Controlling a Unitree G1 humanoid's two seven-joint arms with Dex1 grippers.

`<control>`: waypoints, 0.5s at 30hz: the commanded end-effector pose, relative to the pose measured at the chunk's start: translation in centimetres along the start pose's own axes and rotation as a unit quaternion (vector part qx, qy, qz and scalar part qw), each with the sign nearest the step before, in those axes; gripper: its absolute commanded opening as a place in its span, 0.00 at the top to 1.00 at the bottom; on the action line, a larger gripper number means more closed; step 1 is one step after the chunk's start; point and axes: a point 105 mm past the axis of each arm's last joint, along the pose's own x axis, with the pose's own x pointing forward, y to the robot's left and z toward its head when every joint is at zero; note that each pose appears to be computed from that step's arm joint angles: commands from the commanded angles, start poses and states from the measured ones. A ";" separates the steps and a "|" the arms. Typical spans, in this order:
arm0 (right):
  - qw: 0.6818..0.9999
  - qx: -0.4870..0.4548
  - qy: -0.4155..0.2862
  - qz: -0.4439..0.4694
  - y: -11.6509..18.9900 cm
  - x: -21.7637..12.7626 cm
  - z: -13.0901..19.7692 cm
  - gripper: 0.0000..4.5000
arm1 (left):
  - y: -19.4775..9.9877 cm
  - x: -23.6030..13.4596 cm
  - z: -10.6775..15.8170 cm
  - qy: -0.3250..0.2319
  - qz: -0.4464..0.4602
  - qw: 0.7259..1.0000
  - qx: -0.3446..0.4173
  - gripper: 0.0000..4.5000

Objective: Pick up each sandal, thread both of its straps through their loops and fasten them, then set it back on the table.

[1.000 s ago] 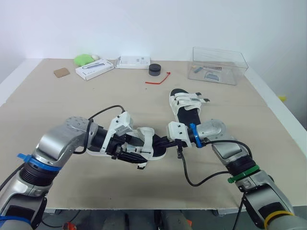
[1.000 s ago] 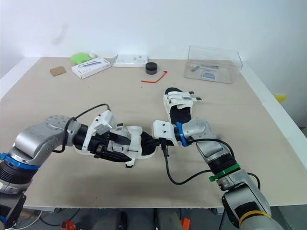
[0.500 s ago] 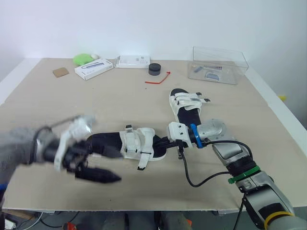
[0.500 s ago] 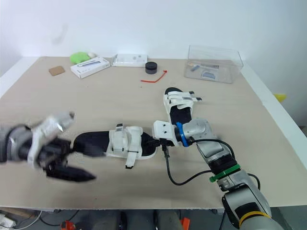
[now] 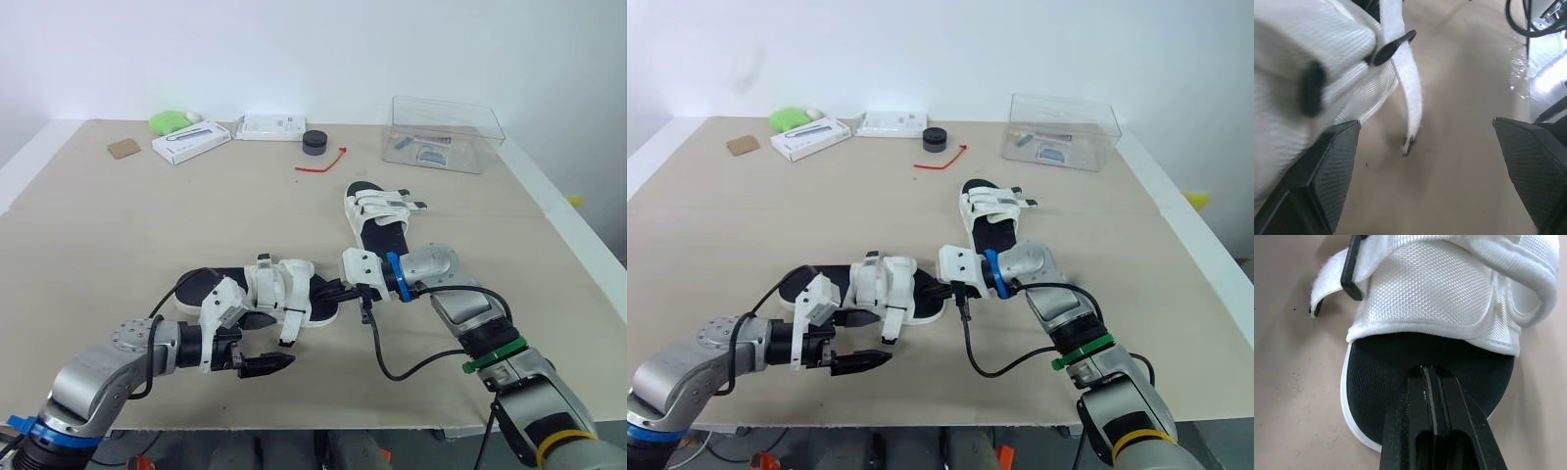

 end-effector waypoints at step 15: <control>0.998 0.039 0.055 0.020 2.1 0.7 -3.3 1.00 | 0.2 1.1 1.1 -0.001 -0.060 0.998 0.029 0.37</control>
